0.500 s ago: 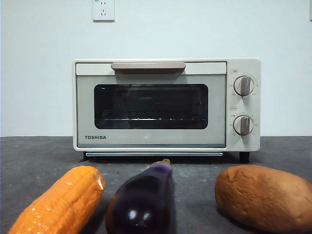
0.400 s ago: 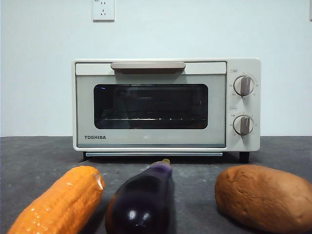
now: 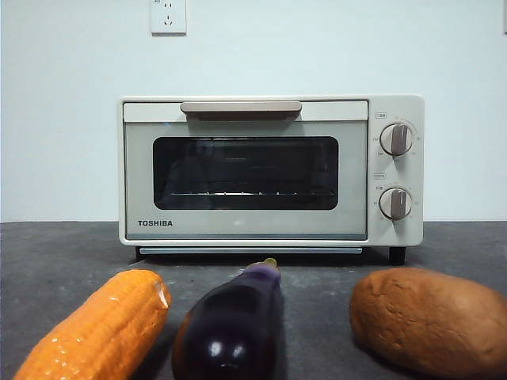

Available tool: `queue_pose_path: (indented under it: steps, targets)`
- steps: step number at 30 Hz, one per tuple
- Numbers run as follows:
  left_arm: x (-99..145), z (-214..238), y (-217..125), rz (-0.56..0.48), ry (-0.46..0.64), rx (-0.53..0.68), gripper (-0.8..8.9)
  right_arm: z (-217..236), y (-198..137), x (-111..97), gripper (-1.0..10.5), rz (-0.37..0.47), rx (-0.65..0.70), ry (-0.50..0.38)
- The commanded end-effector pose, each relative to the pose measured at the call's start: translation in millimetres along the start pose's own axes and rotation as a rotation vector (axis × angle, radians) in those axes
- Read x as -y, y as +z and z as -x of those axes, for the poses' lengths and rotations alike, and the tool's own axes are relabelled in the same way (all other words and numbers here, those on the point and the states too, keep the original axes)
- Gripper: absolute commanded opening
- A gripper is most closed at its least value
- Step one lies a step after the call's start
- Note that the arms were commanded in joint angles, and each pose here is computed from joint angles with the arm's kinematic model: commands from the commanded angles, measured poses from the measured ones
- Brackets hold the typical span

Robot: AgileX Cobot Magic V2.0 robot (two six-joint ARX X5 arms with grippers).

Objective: Take the eggplant from the table,put the eggplant in the oven

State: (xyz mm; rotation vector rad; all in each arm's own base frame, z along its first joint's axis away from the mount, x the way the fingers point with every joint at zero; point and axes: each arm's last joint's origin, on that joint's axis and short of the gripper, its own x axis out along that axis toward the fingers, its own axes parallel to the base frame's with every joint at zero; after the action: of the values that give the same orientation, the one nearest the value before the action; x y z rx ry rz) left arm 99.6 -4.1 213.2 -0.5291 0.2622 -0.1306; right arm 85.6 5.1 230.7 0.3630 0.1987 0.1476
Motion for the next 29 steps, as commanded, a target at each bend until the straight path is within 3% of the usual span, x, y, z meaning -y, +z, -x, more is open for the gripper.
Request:
queue_pose_path:
  steps: [1, 12, 17, 22, 29]
  targets:
    - [8.0, -2.5, 14.7, -0.025, -0.01, -0.018, 0.06, 1.7, 16.6, -6.5, 0.0, -0.012, -0.012, 0.0]
    - [32.9, -28.6, 59.8, -0.115, -0.064, -0.261, 0.06, -10.9, 66.0, -25.9, 0.1, 0.036, -0.299, 0.045]
    - [45.3, -42.2, 73.9, -0.131, -0.135, -0.347, 0.06, -21.2, 72.7, -30.9, 1.4, -0.043, -0.474, 0.148]
    - [55.8, -51.2, 77.4, -0.148, -0.177, -0.381, 0.06, -37.8, 67.5, -35.4, 3.8, -0.18, -0.62, 0.313]
    - [64.8, -52.6, 72.5, -0.167, -0.225, -0.414, 0.06, -57.6, 59.5, -52.8, 4.2, -0.237, -0.73, 0.45]
